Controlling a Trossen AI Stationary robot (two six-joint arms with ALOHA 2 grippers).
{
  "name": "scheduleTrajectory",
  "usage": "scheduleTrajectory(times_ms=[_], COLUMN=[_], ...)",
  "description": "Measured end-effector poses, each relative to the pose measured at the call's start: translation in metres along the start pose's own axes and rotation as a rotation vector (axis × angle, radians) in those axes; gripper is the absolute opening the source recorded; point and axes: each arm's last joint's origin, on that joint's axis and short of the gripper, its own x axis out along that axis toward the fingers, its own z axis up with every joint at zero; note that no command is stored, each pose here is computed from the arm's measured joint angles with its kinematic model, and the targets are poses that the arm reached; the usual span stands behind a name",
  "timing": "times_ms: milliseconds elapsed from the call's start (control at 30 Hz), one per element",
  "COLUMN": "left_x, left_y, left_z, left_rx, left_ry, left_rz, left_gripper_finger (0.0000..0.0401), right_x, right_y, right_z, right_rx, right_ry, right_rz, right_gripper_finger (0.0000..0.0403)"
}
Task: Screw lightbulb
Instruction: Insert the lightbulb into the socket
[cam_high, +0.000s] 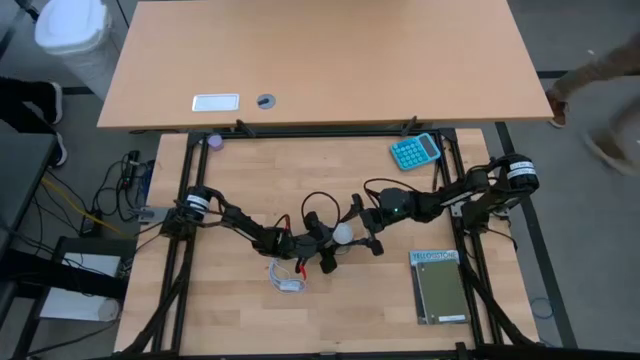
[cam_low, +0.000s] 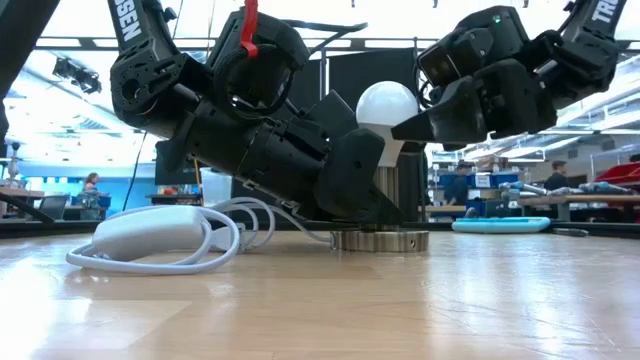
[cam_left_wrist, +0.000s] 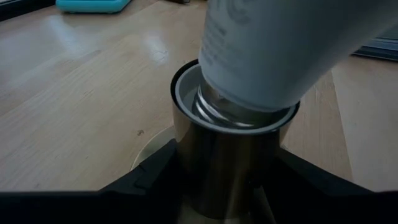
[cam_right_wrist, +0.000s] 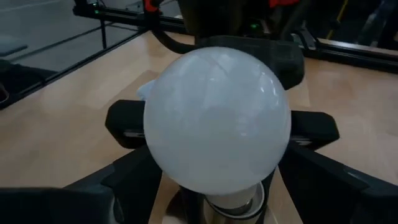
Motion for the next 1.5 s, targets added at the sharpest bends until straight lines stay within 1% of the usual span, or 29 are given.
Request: scheduleTrajectory(times_ms=[167,300,433,567,667,733,867,1000,1233,1367,1500], left_x=[0.0,0.0,0.0,0.0,0.0,-0.001,-0.001,-0.001,-0.002,-0.002,-0.001], left_y=[0.0,0.0,-0.001,-0.001,-0.002,-0.003,-0.005,-0.005,-0.005,-0.005,-0.005], left_z=[0.0,0.001,0.001,0.001,0.001,0.001,0.001,0.001,0.001,0.001,0.001], left_rx=[-0.001,-0.003,-0.004,-0.006,-0.007,-0.006,0.014,0.014,0.014,0.013,0.011], left_ry=[-0.002,-0.007,-0.008,-0.008,-0.007,-0.008,-0.008,-0.007,-0.006,-0.007,-0.007], left_rz=[-0.001,-0.006,-0.02,-0.03,-0.046,-0.054,-0.069,-0.076,-0.075,-0.075,-0.074], left_gripper_finger=[0.0206,0.0206,0.0206,0.0206,0.0206,0.0206,0.0206,0.0206,0.0206,0.0206,0.0206], right_x=[-0.003,-0.003,0.006,0.017,0.019,0.019,0.018,0.017,0.017,0.017,0.017], right_y=[-0.006,-0.009,-0.013,-0.015,-0.015,-0.015,-0.015,-0.016,-0.016,-0.017,-0.017], right_z=[-0.001,-0.001,-0.002,-0.006,-0.008,-0.008,-0.007,-0.008,-0.008,-0.008,-0.007], right_rx=[-0.017,-0.029,-0.01,-0.032,-0.037,-0.066,-0.09,-0.085,-0.061,-0.05,-0.05], right_ry=[-0.012,-0.017,-0.016,0.002,0.009,-0.001,-0.01,-0.017,-0.017,-0.012,-0.012], right_rz=[0.045,0.059,0.09,0.111,0.126,0.143,0.163,0.191,0.193,0.174,0.174], right_gripper_finger=[0.0308,0.0308,0.0311,0.0326,0.0335,0.0336,0.0324,0.0308,0.0305,0.0304,0.0279])
